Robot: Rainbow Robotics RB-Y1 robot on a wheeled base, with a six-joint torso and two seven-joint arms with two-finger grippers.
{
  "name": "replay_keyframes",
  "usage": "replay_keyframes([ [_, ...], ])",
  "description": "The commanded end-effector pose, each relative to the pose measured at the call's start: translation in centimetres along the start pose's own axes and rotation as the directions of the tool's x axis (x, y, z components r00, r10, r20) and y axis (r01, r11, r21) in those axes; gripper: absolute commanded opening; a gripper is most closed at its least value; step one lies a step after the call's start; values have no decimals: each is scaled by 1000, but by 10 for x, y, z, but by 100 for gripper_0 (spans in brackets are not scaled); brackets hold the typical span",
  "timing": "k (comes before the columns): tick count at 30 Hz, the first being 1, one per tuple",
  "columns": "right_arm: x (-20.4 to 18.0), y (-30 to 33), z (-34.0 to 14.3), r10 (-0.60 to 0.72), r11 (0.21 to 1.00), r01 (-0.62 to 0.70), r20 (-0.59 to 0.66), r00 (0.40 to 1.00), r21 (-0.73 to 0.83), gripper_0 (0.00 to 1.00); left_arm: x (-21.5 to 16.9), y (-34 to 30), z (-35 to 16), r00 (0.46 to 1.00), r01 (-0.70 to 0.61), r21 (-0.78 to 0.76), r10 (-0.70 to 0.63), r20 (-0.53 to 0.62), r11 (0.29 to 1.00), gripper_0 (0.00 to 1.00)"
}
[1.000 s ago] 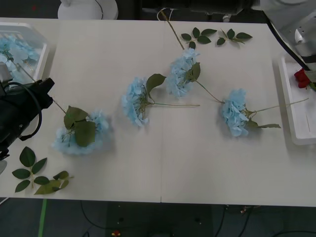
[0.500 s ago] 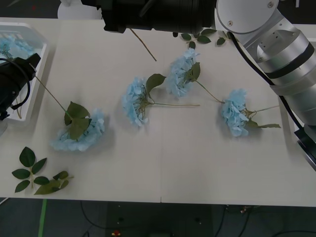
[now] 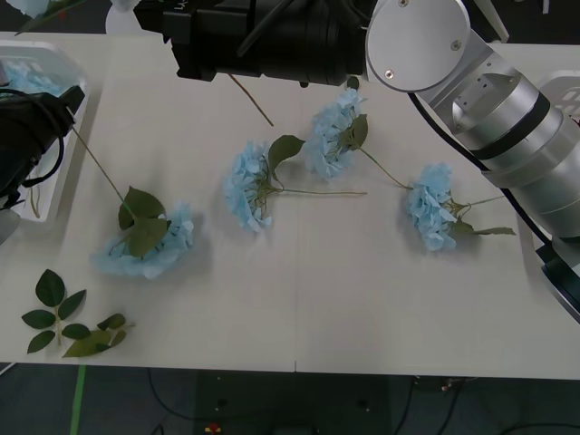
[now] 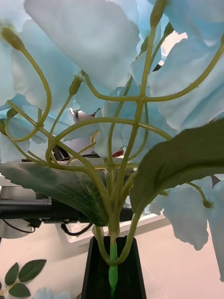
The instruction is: Place the red flowers into the right box and the blue flowers into the left box. If a person shows an open palm, hand one flower to the person first, then continue sorting.
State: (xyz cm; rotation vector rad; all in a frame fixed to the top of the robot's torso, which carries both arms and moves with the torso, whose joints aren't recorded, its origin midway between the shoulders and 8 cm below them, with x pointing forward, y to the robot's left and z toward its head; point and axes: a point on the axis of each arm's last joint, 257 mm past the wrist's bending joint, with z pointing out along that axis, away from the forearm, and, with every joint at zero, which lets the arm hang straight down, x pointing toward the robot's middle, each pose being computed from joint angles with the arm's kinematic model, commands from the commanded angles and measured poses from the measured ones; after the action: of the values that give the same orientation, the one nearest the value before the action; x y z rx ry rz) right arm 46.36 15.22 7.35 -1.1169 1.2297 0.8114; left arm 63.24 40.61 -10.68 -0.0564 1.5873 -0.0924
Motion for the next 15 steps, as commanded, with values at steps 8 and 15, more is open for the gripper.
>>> replay_keyframes([
  [8,-10,13,9,-9,1000,9,31,999,-19,0,-50,-39,-56,812,-575,15,568,133,818,100],
  [15,-10,13,9,-10,1000,11,31,999,-19,0,-36,-66,-105,892,-445,108,429,138,889,100],
])
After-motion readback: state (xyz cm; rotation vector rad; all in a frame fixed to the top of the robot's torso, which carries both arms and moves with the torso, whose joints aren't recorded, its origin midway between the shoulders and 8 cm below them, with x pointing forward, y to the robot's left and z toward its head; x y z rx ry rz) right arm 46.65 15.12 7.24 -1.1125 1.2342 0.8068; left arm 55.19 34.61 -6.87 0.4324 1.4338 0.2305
